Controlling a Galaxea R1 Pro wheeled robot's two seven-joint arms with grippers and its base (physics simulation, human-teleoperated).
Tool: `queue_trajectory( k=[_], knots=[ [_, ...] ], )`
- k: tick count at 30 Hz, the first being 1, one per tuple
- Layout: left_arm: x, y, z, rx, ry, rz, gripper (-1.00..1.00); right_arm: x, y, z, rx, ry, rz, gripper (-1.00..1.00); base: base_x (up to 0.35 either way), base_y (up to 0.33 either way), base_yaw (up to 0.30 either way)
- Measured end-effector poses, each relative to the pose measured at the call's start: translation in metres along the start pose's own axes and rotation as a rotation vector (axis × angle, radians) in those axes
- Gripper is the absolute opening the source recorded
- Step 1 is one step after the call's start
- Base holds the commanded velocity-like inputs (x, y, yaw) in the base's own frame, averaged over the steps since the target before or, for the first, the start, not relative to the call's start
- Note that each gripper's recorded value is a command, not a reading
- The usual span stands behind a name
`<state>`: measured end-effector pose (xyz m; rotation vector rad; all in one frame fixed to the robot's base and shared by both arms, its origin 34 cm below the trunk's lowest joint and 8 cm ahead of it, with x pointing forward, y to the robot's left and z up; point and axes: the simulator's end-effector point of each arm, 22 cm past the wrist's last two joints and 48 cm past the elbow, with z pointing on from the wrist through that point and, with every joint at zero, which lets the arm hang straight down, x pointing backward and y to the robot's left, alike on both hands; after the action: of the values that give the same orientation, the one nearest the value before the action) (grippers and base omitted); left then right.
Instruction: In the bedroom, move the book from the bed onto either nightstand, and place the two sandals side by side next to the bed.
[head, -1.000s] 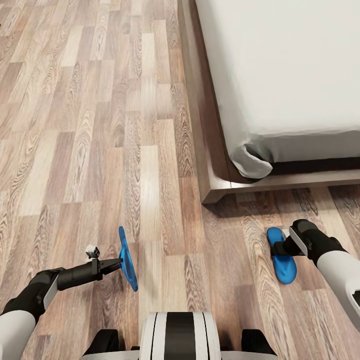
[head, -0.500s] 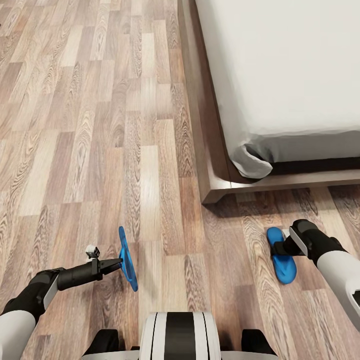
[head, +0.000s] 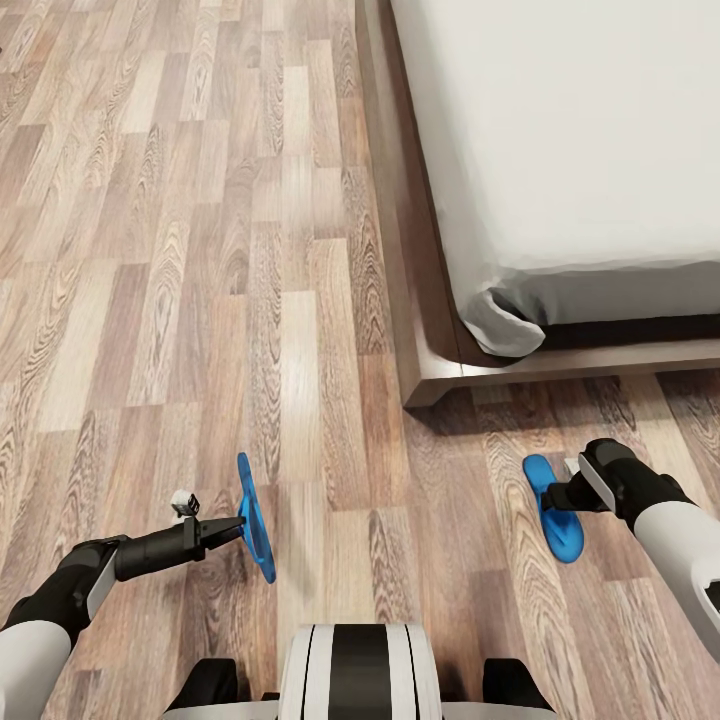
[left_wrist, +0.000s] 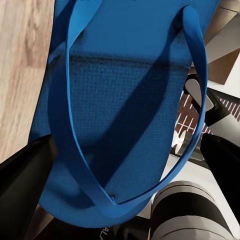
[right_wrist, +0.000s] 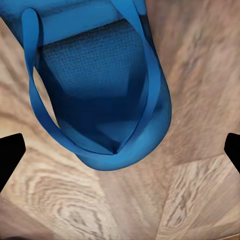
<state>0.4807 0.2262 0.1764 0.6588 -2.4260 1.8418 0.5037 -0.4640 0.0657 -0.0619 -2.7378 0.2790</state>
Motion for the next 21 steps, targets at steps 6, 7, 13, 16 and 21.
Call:
queue_trajectory(
  k=[6, 7, 13, 16, 21],
  knots=[
    [0.0, 0.0, -0.001, -0.001, -0.001, 0.0, -1.0, 0.0, 0.0, 0.0, -0.001, 0.0, 0.0, 1.0, 0.0, 0.0, 0.0],
    [0.0, 0.0, -0.001, -0.001, -0.001, 0.0, -1.0, 0.0, 0.001, 0.0, -0.001, 0.001, 0.0, 1.0, 0.0, 0.0, 0.0],
    [-0.001, -0.002, -0.001, 0.0, -0.003, 0.004, -1.0, -0.001, 0.001, -0.002, -0.003, -0.004, 0.0, 1.0, 0.0, 0.0, 0.0],
    [-0.004, -0.008, -0.002, 0.003, -0.006, 0.016, -1.0, -0.004, 0.0, -0.009, -0.004, -0.016, 0.003, 1.0, 0.0, 0.0, 0.0],
    [-0.007, -0.017, -0.005, 0.006, -0.01, 0.036, -1.0, -0.008, -0.002, -0.021, -0.008, -0.037, 0.01, 1.0, 0.0, 0.0, 0.0]
  ],
)
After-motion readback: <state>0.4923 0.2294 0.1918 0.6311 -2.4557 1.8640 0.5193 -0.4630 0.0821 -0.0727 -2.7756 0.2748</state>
